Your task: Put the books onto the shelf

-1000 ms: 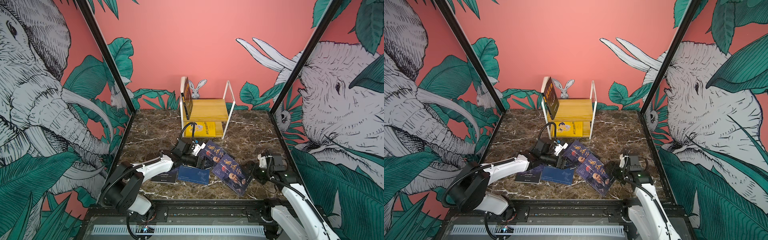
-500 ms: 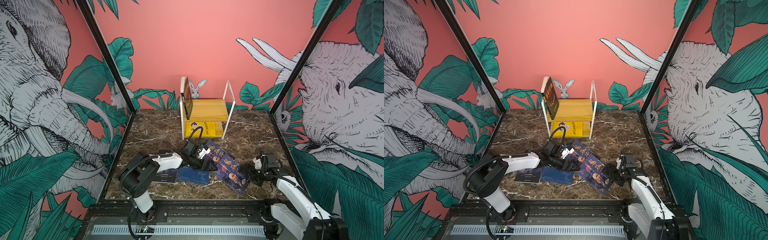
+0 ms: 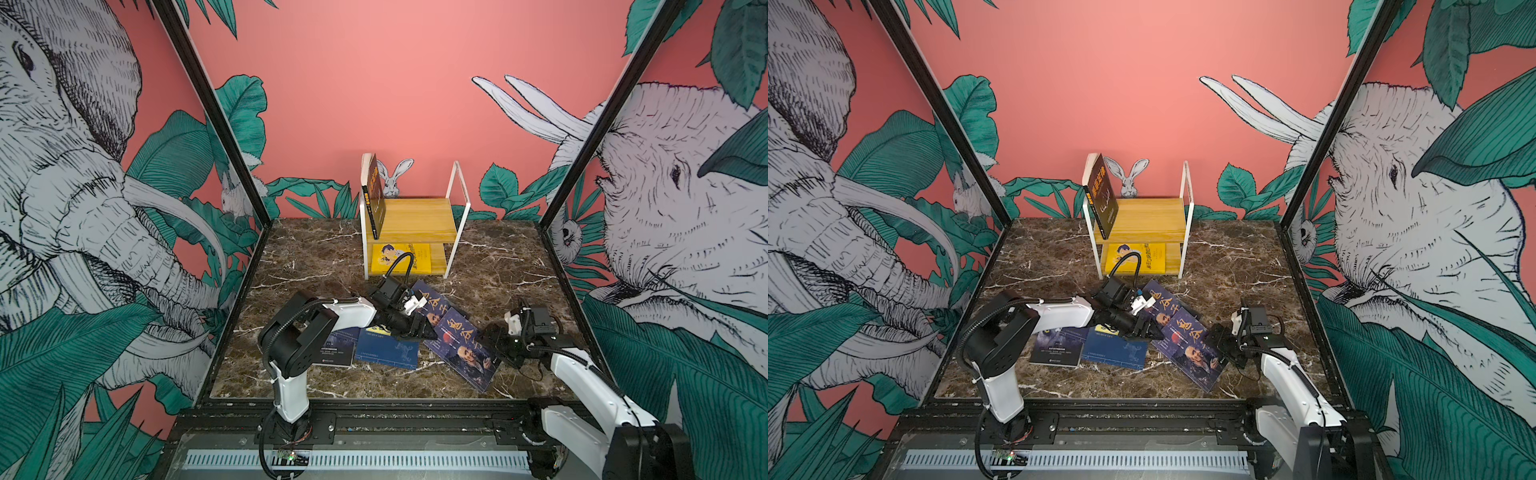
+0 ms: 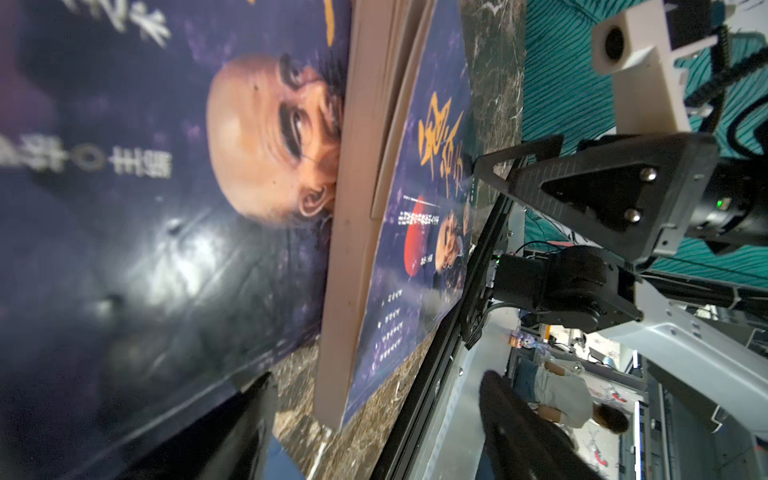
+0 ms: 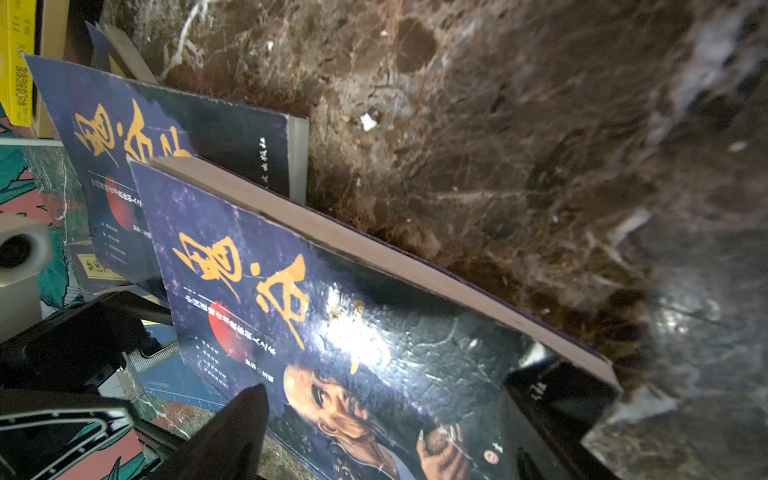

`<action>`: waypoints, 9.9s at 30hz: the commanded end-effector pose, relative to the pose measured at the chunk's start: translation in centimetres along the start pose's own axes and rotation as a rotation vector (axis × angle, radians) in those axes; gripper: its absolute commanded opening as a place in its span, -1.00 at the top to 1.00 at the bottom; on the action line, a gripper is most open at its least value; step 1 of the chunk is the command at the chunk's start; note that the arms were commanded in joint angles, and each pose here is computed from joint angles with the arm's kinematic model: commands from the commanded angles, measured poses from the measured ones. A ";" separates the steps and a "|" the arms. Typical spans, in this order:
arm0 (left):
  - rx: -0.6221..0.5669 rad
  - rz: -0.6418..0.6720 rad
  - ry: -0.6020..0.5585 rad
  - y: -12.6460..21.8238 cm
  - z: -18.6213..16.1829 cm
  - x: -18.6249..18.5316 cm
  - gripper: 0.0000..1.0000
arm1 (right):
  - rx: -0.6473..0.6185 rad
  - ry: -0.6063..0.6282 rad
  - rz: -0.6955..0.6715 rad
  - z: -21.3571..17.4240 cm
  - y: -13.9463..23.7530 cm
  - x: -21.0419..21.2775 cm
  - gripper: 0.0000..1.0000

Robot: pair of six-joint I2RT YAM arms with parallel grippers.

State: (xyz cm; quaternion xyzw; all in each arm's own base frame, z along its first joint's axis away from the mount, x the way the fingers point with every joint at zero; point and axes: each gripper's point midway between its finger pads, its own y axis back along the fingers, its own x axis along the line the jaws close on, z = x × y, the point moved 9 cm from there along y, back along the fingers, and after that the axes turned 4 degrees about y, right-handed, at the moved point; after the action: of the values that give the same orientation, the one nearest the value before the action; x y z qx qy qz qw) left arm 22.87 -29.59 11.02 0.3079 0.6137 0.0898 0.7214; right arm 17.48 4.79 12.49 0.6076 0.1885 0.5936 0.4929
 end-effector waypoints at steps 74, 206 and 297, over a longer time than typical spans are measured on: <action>-0.349 -0.290 -0.248 17.1 -0.3 -9.9 1.00 | -0.608 1.259 -0.275 -3.6 11.0 23.5 -0.78; -1.236 0.401 -0.766 28.5 -13.1 -3.2 -0.99 | -1.303 0.673 0.042 12.2 7.0 40.4 1.00; -1.271 0.406 -0.850 28.0 -13.8 -3.3 -0.99 | -1.170 1.050 0.344 6.2 3.1 40.8 0.02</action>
State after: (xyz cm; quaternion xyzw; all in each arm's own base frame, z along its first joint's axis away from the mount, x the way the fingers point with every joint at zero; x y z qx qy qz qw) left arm 16.26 -4.37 28.54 -0.0463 0.0617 0.4317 0.8987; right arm 32.47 35.31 35.77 -0.0678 -0.0183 0.8681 0.4915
